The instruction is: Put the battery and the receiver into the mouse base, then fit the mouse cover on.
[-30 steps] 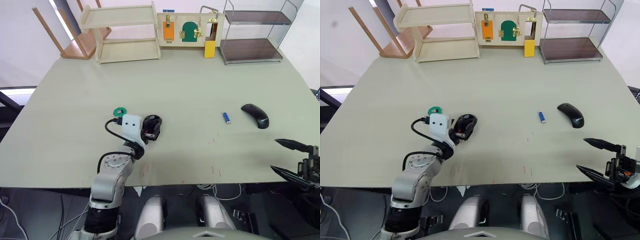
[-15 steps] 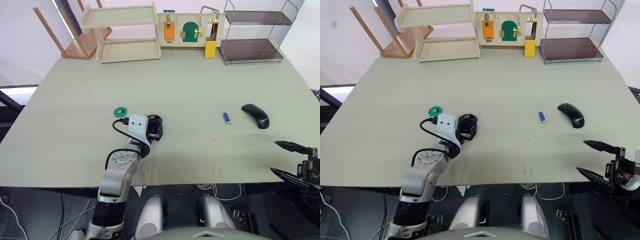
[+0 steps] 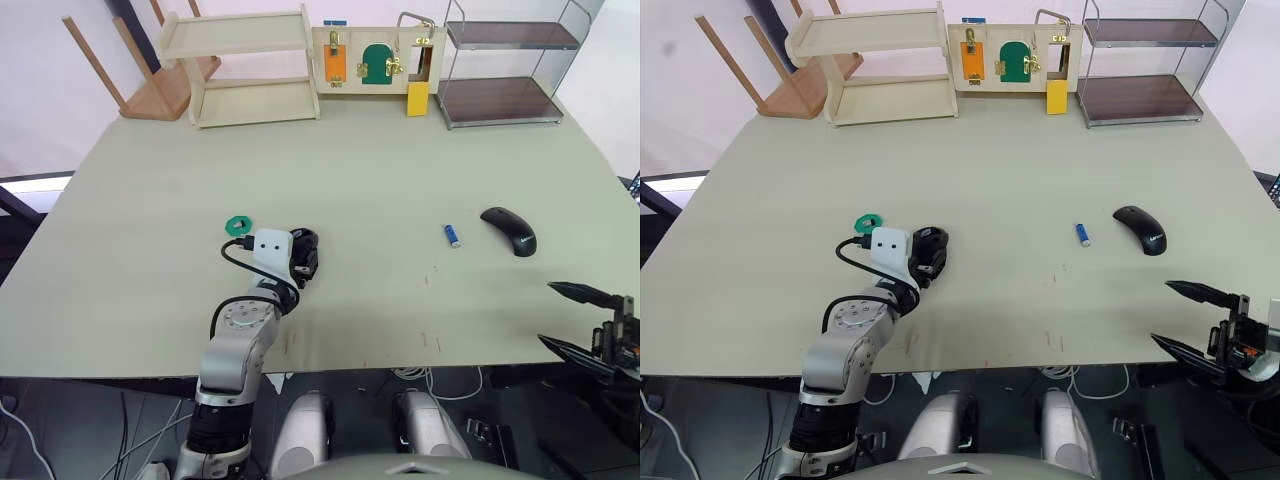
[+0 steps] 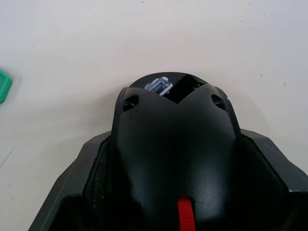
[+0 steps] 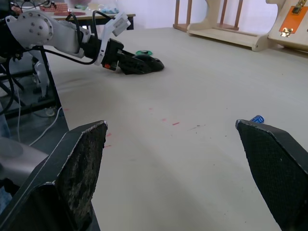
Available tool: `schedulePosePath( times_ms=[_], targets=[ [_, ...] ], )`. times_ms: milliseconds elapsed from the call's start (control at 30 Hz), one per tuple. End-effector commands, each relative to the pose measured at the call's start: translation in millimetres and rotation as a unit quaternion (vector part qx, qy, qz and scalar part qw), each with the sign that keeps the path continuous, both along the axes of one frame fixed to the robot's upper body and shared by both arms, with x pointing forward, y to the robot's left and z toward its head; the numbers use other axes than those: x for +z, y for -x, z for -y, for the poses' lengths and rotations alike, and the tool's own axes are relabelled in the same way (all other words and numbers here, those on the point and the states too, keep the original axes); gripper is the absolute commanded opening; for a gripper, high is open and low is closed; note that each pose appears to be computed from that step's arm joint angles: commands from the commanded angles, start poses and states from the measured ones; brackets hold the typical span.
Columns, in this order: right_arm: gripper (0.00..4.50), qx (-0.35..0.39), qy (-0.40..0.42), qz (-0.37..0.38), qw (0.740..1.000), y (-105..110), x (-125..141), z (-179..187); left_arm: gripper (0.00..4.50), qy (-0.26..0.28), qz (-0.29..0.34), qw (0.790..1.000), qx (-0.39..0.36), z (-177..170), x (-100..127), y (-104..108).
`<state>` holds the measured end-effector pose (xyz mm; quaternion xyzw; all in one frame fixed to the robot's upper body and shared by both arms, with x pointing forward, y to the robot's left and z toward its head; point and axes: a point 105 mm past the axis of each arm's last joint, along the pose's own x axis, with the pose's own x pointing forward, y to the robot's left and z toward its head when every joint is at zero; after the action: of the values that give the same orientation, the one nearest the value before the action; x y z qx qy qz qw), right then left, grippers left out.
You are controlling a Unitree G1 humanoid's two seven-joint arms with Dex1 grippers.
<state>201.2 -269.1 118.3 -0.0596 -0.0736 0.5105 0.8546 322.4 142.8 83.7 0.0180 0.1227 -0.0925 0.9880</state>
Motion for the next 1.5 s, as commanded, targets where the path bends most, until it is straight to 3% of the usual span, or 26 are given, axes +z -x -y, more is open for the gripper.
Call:
schedulePosePath(
  times_ms=[33, 133, 267, 467, 567, 700, 933, 1167, 1500],
  targets=[
    [4.50, -0.002, 0.004, 0.021, 1.000, 0.8, 6.7, 1.0, 2.98, -0.036, 0.027, 0.997, -0.063, 0.6, 12.9, 3.9],
    [4.50, -0.001, 0.003, 0.021, 1.000, 0.0, 6.4, -0.2, 2.98, -0.081, 0.040, 0.986, -0.144, 0.9, 22.4, 9.7],
    [4.50, 0.001, 0.002, 0.023, 1.000, -0.8, 6.9, -1.9, 2.98, -0.080, 0.045, 0.966, -0.240, 1.8, 38.3, 15.2],
    [4.50, 0.015, 0.001, 0.028, 1.000, -2.4, 11.6, -6.7, 2.98, -0.132, 0.049, 0.872, -0.468, 28.9, 55.6, 22.7],
    [4.50, 0.025, 0.008, 0.027, 0.999, 0.3, 13.6, -8.4, 2.98, -0.132, 0.040, 0.833, -0.535, 44.8, 57.9, 26.2],
    [4.50, 0.044, 0.022, 0.022, 0.999, 3.4, 12.6, -11.4, 2.98, -0.135, 0.019, 0.796, -0.590, 66.1, 51.1, 31.5],
    [4.50, 0.056, 0.020, 0.029, 0.998, 1.1, 17.0, -18.3, 2.98, -0.151, -0.003, 0.771, -0.618, 91.5, 31.5, 28.8],
    [4.50, 0.061, 0.020, 0.023, 0.998, 0.7, 19.7, -24.4, 2.98, -0.169, -0.025, 0.766, -0.620, 94.2, 11.9, 27.4],
    [4.50, 0.096, 0.029, 0.001, 0.995, 5.3, 17.8, -31.3, 2.98, -0.178, -0.041, 0.764, -0.619, 90.0, 1.2, 29.1]
  ],
)
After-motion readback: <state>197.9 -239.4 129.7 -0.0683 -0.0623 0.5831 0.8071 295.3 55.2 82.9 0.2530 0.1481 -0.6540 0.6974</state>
